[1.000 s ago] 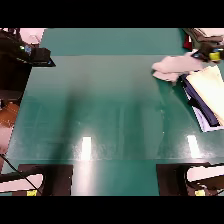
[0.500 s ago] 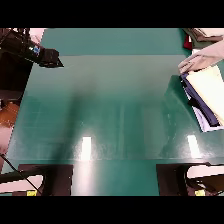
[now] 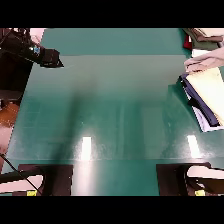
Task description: Fold the shirts.
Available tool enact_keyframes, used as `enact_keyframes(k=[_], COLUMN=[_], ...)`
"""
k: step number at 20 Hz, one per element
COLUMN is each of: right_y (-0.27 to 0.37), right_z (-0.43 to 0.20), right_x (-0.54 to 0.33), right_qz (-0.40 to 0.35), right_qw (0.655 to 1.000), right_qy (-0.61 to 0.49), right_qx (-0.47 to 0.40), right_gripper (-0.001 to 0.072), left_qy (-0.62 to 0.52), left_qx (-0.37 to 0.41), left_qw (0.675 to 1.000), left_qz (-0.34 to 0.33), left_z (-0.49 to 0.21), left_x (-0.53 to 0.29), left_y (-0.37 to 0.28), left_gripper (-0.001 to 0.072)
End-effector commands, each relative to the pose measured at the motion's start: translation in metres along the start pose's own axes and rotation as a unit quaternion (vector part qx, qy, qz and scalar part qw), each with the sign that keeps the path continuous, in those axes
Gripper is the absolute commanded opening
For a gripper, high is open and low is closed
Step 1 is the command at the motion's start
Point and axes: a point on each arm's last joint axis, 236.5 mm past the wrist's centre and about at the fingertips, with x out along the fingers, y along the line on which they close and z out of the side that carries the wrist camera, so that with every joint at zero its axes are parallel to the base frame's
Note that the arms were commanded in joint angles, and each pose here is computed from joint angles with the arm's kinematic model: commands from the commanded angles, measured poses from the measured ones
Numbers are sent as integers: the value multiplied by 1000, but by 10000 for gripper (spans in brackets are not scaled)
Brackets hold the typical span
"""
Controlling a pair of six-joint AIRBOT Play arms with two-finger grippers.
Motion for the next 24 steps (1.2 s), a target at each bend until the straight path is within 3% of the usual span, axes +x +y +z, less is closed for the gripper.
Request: enact_keyframes(k=[1,8,9,10,11,13,17,21,24], right_y=[-35,-106,-114,-123,-132,-136,-69,40,127], right_z=[-35,-112,-123,-134,-145,-158,-142,-158,-192], right_x=[-24,-71,-77,-84,-90,-97,-76,-39,-15], right_qz=[-61,-184,-196,-213,-226,-224,-106,-6,74], right_qw=[997,974,970,965,960,956,975,992,986], right_qy=[28,70,74,78,82,76,40,97,149], right_qx=[30,115,125,133,145,174,193,82,-12], right_gripper=[14,32,193,443,599,598,552,552,553], left_qy=[1,0,2,5,7,8,7,17,8], left_qx=[0,4,4,4,4,5,9,1,1], left_qw=[1000,1000,1000,1000,1000,1000,1000,1000,1000], left_qz=[0,0,0,-1,-1,-1,-1,-6,-4], left_z=[0,0,-1,-2,-3,-4,-3,-8,-4], left_x=[0,0,0,0,0,0,0,0,0], left_y=[0,0,0,0,0,0,0,-2,-2], left_gripper=[21,21,21,21,21,21,22,22,22])
